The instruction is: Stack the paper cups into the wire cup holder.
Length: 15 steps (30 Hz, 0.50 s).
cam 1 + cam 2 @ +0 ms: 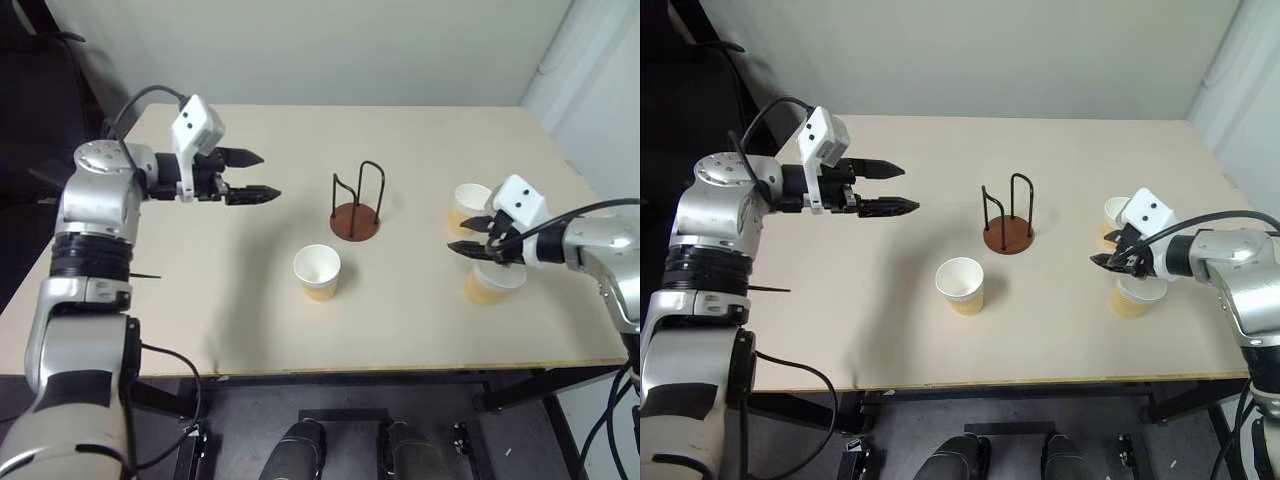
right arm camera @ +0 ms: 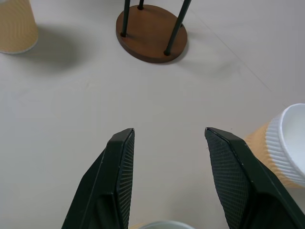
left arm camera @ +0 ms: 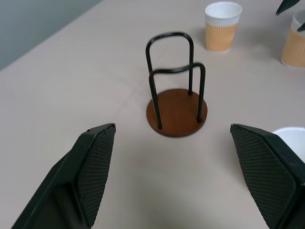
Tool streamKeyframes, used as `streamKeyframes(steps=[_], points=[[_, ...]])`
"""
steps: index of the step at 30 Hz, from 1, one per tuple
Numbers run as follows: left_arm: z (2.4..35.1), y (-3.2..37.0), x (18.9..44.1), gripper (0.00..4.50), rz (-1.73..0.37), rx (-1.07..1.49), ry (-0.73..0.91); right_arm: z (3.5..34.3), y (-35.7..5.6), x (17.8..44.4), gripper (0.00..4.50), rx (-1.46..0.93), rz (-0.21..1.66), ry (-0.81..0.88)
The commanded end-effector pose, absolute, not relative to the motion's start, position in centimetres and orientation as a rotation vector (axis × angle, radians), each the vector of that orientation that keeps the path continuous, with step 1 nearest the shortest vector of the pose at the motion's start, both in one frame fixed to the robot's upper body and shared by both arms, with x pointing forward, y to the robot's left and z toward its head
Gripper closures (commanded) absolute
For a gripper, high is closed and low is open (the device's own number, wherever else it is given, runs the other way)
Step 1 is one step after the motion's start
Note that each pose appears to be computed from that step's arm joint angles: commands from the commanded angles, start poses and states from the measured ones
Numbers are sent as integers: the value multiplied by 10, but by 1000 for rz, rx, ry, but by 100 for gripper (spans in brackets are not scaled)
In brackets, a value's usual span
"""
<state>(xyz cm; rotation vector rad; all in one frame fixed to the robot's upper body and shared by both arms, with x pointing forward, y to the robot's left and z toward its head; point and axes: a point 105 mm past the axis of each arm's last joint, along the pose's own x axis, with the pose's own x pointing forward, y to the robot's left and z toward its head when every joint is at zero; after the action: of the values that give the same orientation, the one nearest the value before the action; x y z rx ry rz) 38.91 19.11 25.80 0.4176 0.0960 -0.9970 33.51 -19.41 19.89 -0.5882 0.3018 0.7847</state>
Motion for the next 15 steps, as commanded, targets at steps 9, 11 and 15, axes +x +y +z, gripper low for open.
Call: streamKeyframes(steps=[9, 11, 15], points=[[266, 169, 388, 37, -1072, 438, 18, 224, -204, 327, 217, -624, 751, 228], [271, 164, 385, 37, -1116, 432, 2, 231, -201, 324, 217, -587, 746, 200], [276, 166, 391, 37, -1139, 483, 28, 244, -197, 324, 217, -528, 717, 152]])
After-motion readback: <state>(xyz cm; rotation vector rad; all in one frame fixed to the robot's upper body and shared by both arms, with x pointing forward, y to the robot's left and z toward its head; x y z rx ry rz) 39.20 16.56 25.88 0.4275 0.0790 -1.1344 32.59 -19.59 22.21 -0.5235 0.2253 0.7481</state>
